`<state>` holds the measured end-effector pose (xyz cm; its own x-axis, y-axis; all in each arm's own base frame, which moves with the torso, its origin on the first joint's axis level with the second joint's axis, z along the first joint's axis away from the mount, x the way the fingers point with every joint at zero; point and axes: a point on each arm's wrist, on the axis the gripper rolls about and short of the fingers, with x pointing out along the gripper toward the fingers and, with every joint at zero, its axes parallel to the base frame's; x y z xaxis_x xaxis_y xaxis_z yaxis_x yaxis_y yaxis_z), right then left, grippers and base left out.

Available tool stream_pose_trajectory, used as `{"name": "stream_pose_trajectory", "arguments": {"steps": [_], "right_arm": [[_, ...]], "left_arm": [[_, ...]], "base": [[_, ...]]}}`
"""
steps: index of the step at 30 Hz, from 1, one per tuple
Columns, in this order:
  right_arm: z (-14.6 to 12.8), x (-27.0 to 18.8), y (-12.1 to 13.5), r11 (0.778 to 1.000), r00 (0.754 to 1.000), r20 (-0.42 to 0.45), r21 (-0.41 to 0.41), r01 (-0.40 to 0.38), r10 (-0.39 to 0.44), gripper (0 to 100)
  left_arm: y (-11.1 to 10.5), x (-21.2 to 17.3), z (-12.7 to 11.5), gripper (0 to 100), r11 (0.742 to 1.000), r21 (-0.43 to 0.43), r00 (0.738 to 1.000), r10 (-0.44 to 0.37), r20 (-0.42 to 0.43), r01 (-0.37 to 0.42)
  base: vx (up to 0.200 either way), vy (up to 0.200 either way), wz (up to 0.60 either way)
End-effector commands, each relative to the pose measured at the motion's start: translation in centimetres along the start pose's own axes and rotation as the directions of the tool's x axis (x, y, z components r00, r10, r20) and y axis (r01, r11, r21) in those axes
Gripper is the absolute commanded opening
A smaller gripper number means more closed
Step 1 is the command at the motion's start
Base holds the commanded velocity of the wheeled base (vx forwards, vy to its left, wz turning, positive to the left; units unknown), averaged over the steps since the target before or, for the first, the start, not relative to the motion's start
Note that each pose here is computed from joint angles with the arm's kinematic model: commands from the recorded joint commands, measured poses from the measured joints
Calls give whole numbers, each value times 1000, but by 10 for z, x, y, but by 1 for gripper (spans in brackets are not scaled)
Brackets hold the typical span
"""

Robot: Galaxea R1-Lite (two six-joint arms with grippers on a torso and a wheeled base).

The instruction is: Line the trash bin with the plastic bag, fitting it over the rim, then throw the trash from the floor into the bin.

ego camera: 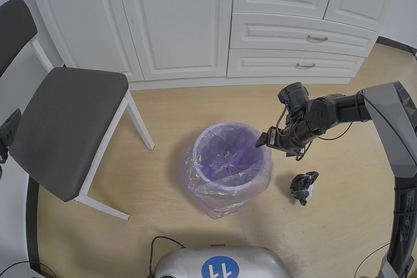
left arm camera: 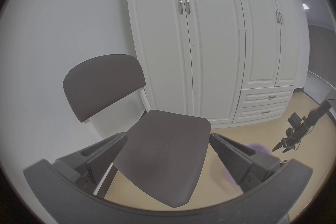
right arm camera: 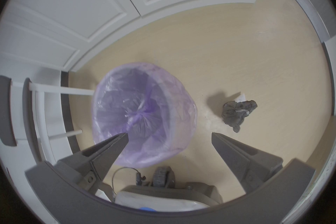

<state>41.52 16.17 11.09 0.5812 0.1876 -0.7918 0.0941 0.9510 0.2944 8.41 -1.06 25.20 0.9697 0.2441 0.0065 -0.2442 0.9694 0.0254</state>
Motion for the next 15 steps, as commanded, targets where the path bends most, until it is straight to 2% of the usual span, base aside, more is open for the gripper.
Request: {"name": "stream_pose_trajectory", "arguments": {"steps": [1, 5, 15], "right_arm": [[-3, 18, 0, 999, 1000, 3, 33, 1, -1, 100], [-6, 31, 0, 999, 1000, -7, 39, 8, -8, 100], [-29, 43, 19, 1000, 998, -56, -14, 2, -2, 100]], "left_arm": [[0, 0, 0, 100, 1000, 1, 1000, 0, -1, 0], [-1, 1, -1, 100, 1000, 6, 1000, -1, -8, 1], [-1, 1, -1, 100, 1000, 7, 1000, -1, -7, 1]], "base": [[0, 0, 0], [0, 0, 0], [0, 0, 0]]}}
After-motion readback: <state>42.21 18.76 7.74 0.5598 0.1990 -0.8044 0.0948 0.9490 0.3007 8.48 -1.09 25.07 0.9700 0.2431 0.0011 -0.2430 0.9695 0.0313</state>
